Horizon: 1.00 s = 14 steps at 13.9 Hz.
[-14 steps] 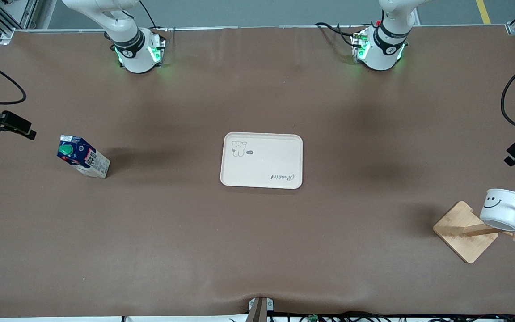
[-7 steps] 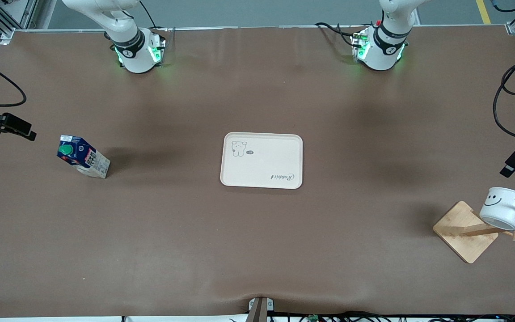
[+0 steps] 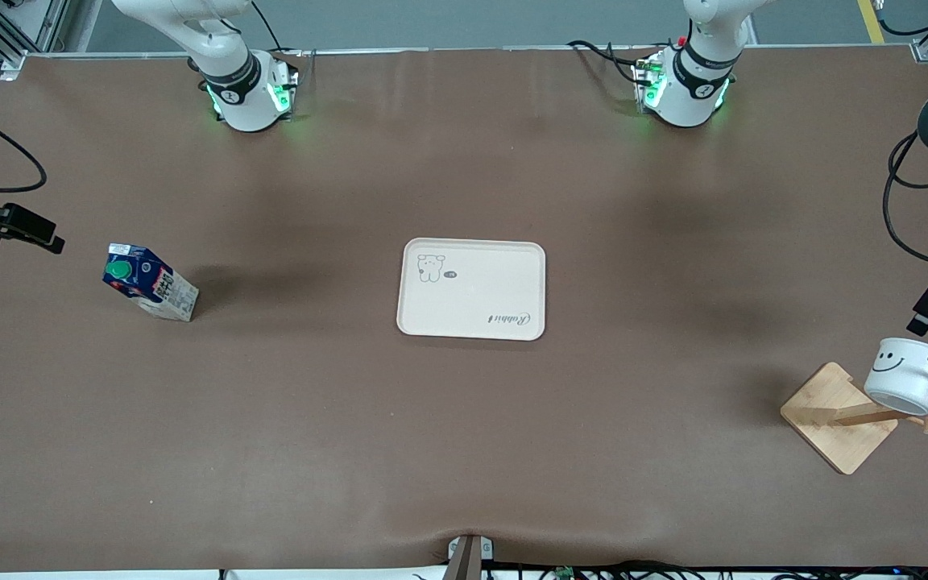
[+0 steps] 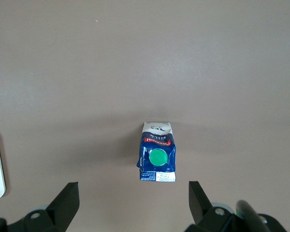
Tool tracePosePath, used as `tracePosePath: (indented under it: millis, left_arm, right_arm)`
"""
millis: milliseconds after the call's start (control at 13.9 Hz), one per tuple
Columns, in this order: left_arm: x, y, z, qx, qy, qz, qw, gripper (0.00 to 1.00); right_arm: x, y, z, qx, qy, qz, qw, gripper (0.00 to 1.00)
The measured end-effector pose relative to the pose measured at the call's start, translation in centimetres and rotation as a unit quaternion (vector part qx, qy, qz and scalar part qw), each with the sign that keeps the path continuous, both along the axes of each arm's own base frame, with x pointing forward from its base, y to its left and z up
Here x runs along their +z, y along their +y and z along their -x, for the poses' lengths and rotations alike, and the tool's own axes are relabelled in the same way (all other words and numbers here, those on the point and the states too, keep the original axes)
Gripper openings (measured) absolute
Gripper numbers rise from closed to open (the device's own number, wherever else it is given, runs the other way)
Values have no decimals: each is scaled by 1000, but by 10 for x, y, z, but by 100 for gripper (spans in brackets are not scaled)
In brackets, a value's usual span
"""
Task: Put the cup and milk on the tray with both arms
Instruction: 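Lower the left gripper and grasp the white mug's rim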
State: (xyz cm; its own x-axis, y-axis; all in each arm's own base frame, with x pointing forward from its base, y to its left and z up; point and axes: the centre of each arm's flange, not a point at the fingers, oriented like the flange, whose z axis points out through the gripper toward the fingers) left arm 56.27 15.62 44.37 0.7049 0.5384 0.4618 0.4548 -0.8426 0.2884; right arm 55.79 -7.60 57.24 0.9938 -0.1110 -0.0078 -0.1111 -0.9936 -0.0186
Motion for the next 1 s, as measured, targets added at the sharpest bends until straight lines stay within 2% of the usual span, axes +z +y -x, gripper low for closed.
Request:
tracePosePath:
  millis: [502,574,861,1005]
  left_arm:
    - [-22,-13,-20,-11,-10,-3,1000,100]
    - [-21,-16,-22,-15,-12,-3,1000,96]
    - [-20,-17,-30,-39,-16,-16,999,91]
    - [-21,-15,-34,-50,-19,-24,998,85]
  right_arm:
    - [0,0,0,0,0,0,1000,100]
    - [0,0,0,0,0,0,1000,100]
    - [0,-3,0,-3,0,0,1000,100]
    - [-1,-6,1,-6,0,0,1000,100]
